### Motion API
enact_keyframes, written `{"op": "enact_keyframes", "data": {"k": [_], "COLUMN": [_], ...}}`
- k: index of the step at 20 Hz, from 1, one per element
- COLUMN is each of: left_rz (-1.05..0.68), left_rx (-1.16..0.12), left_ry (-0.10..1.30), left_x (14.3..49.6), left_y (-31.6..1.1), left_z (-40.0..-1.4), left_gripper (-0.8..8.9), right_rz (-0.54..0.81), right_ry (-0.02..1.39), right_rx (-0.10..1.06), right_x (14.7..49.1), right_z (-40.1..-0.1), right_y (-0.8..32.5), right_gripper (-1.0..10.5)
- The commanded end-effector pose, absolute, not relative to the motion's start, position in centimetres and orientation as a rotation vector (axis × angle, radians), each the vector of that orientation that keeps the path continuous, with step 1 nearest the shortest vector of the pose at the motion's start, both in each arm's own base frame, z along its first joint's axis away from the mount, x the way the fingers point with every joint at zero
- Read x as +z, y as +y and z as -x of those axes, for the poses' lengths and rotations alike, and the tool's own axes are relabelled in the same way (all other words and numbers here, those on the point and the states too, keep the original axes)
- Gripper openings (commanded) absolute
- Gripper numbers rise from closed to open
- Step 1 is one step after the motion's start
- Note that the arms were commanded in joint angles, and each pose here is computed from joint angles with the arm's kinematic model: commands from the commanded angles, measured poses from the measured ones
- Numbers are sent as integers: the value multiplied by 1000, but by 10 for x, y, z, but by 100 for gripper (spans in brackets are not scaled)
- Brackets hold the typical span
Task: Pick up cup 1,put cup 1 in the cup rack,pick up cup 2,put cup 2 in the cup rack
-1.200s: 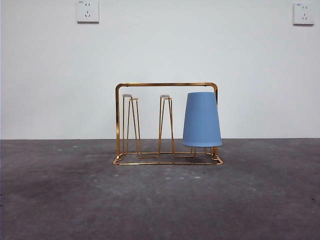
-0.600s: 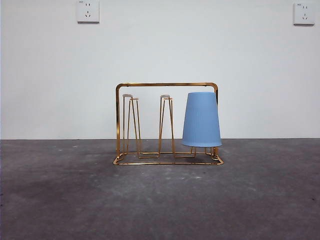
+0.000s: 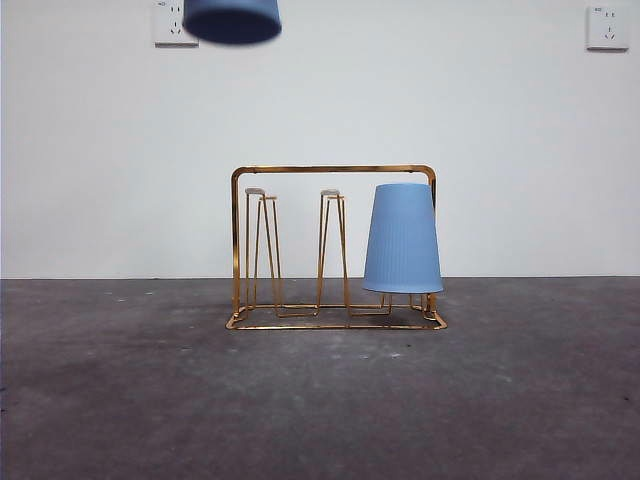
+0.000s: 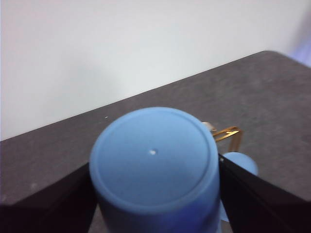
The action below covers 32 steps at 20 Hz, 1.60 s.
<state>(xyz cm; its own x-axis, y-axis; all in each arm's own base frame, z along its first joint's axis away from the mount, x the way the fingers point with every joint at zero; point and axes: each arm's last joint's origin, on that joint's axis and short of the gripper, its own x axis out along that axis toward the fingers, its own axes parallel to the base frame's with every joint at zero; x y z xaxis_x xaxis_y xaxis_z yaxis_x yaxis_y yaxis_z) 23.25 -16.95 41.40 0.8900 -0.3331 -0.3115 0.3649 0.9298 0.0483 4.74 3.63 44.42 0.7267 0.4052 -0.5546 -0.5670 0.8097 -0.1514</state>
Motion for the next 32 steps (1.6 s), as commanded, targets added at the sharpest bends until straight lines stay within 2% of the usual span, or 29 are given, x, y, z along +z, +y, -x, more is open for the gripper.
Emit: {"op": "enact_keyframes", "data": {"k": [1,15,22,32], "left_rz": [-120,-132,-151,-145], "left_rx": [-352,-347,-331,-333], "left_ry": [301,428,507,607], "left_x": [408,348,319,285], "left_y": [-171,-180,-185,-190], "left_z": [-246,-316,-334,-351], "left_gripper": [-6,-7,-7,-7], "right_rz": [295,275,291,280], "right_ry": [562,579,568,548], "right_rx": [533,523,465,466], "right_x": [442,441,441,443], "right_z": [-47,-46,-47,-48], "right_y": [36,35,34,35], "right_gripper": [124,123,123,123]}}
